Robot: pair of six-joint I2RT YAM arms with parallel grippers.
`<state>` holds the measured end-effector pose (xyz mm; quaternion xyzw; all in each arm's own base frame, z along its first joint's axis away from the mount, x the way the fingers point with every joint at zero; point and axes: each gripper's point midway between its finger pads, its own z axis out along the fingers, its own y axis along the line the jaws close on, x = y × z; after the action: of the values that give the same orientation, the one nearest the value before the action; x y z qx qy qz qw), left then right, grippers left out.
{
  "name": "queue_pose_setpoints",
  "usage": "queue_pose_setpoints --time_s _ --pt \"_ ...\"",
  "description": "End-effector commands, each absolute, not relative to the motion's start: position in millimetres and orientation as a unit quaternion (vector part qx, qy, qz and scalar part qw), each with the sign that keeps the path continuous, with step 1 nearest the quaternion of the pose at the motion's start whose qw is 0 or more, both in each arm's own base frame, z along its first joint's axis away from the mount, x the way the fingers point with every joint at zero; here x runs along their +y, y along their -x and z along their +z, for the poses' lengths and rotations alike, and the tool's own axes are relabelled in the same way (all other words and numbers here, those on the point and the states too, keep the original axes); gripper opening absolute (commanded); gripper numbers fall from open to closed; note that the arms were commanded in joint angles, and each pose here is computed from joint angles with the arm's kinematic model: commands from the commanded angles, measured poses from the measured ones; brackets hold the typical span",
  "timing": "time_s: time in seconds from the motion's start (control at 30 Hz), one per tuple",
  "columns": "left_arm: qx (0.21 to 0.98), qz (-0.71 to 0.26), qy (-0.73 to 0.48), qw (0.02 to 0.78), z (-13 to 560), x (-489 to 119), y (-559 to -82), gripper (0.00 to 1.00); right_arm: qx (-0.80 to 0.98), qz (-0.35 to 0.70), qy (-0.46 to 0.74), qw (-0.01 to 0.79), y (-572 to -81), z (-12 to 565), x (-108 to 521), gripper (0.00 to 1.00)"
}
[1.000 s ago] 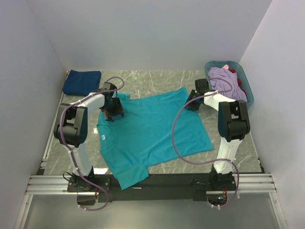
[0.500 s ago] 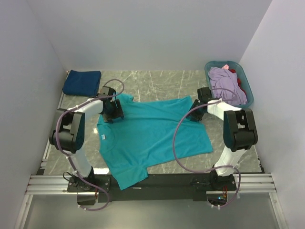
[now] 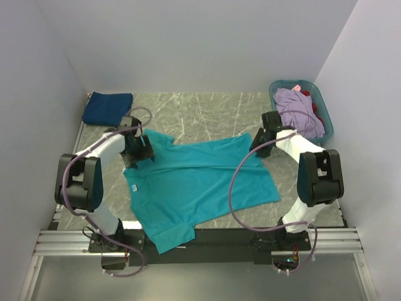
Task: Fold and stack the t-shirts
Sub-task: Flatten the tshirt out, then fold the tshirt
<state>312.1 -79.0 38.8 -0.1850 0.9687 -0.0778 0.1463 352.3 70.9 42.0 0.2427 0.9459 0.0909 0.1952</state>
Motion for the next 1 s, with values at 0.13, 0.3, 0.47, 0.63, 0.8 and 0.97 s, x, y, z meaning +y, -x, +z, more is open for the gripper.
queue_pose_setpoints --time_s 0.13,0.3,0.47,0.63,0.8,0.97 --pt "0.946 -0.04 0.219 0.234 74 -29 -386 0.76 0.923 0.124 -0.18 0.317 -427 103 76 0.41" --pt "0.952 -0.041 0.211 0.219 55 -23 -398 0.72 0.922 0.144 -0.167 0.319 -441 99 84 0.41" --pt "0.957 -0.025 0.205 0.205 40 -17 -402 0.67 0.922 0.155 -0.159 0.317 -447 94 89 0.41" --pt "0.959 -0.016 0.205 0.195 28 -14 -404 0.64 0.923 0.158 -0.154 0.316 -451 90 91 0.41" --pt "0.959 -0.014 0.204 0.194 24 -12 -411 0.65 0.927 0.162 -0.155 0.301 -457 76 95 0.41" --pt "0.961 -0.015 0.199 0.189 18 -12 -413 0.64 0.926 0.155 -0.16 0.306 -469 69 93 0.41"
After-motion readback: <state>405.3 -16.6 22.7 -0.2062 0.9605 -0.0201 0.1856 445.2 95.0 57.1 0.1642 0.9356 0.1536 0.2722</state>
